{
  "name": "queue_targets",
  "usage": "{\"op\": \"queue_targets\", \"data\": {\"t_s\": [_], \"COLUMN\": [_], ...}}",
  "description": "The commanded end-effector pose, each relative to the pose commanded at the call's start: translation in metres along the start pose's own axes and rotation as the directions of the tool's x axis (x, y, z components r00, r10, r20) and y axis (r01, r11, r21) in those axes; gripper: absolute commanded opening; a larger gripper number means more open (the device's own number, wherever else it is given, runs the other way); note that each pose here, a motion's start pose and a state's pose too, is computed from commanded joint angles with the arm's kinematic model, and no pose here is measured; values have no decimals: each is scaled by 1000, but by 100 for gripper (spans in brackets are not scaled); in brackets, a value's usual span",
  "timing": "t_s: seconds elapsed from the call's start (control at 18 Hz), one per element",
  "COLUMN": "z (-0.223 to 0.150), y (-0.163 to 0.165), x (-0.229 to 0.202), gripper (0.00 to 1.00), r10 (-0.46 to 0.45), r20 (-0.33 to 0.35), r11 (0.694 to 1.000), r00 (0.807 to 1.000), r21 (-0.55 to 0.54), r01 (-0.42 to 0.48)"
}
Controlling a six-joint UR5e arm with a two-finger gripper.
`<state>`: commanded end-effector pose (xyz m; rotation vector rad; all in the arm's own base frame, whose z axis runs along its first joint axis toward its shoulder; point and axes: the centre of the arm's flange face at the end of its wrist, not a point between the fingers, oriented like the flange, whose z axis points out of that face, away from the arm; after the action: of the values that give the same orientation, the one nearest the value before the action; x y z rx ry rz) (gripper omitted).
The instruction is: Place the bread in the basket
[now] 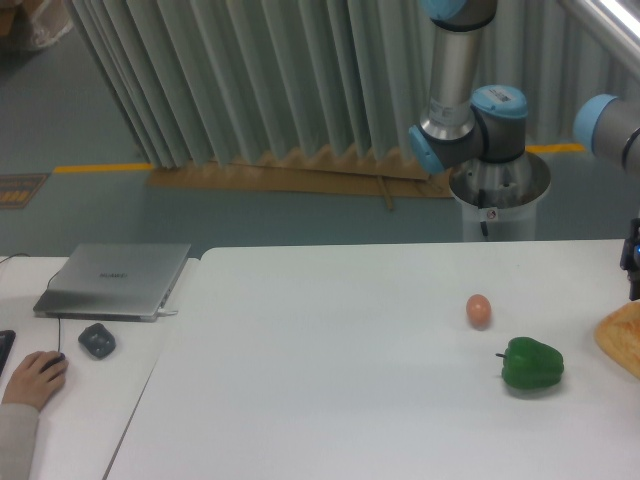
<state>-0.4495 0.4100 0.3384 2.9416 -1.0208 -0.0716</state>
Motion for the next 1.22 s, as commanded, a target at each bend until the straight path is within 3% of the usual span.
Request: {"op": "queue_targets", "data": {"t_s": [0.17,0.33,0.67,1.0,1.22], "z": [20,31,33,65,70], "y": [-7,-6,1,3,3], "x": [11,21,12,5,2], "gripper": [100,100,100,100,100], "r10": [-21,2,0,0,-2], "r20": [-50,-97,-85,-134,-120], "r11": [1000,993,993,994,994], "r00": [999,995,996,991,993], "r21": [5,-119,-121,-112,-113], "r01": [21,-14,-10,-15,-11]}}
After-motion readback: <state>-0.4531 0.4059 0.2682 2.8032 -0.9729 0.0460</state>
